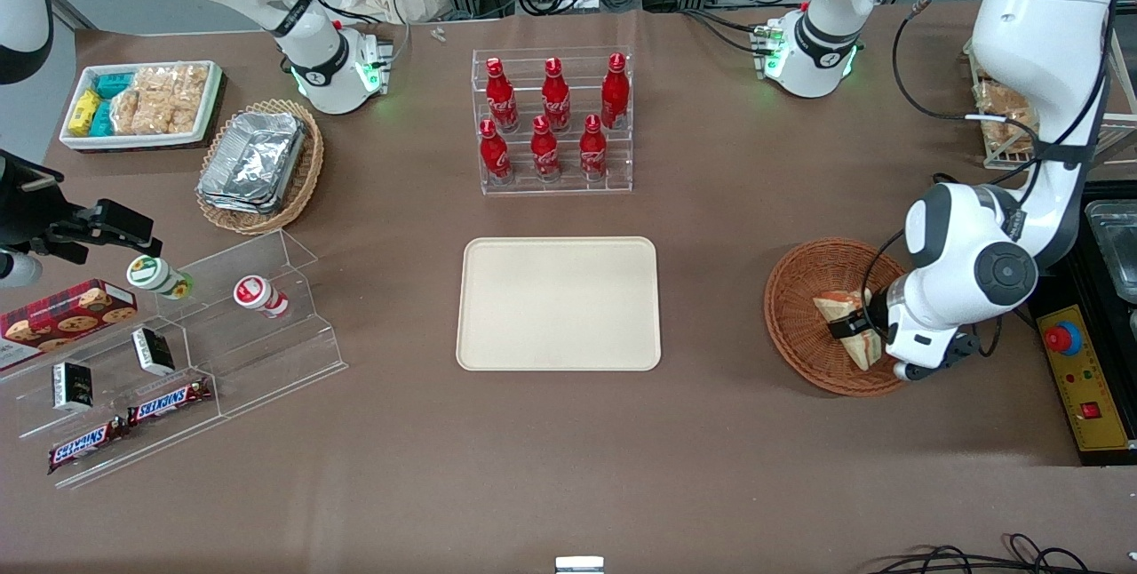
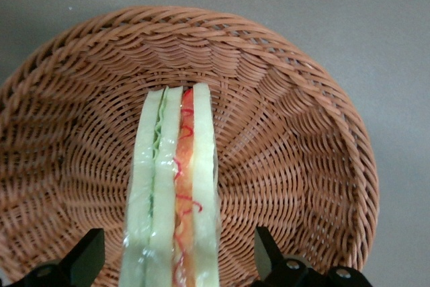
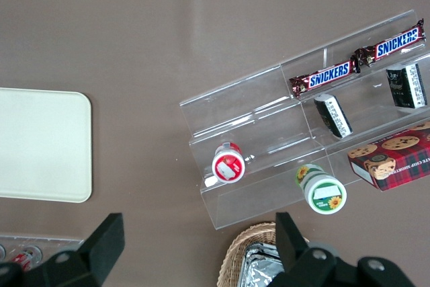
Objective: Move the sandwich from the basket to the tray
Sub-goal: 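Lift the sandwich out of the basket with the left gripper, then carry the sandwich with the left gripper over to the cream tray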
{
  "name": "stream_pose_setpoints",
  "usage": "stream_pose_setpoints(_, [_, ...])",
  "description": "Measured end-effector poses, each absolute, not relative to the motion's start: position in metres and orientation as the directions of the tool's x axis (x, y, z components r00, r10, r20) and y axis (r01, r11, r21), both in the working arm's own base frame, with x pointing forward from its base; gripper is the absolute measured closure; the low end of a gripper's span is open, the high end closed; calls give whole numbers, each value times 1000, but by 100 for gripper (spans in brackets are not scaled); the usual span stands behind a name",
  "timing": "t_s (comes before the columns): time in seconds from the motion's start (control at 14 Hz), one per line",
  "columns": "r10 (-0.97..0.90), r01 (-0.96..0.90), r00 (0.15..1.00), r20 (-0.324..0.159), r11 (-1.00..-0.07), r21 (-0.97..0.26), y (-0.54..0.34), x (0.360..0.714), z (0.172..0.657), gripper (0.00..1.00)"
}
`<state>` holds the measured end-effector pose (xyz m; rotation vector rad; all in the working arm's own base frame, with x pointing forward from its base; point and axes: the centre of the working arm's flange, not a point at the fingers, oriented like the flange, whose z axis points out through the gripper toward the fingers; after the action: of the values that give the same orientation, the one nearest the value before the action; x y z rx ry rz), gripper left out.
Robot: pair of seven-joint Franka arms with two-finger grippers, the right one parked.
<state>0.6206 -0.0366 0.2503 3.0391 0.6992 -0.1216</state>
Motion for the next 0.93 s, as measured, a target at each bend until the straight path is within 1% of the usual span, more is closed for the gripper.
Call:
stream_pose_setpoints(0.14, [470,472,879,-76,-881,13,-38,622,239,1])
stream_pose_setpoints(0.21, [484,487,872,-77,-874,14,-38,622,236,4])
stream_pose_setpoints(0.36, [524,527,848,-76,-850,12,-39,623,236,26])
stream_pose_setpoints(0.43, [542,544,837,-75,-839,11,-39,623,236,39])
stream_pose_setpoints(0.5, [550,552,832,-74,-834,10,-39,623,237,49])
stream_pose_setpoints(0.64, [556,558,828,-73,-830,10,-40,624,237,58])
stream_pose_setpoints(0.86, [562,564,824,-74,-825,8,-47,623,242,65])
stream_pose_setpoints(0.93, [561,562,824,-78,-827,1,-53,623,248,69])
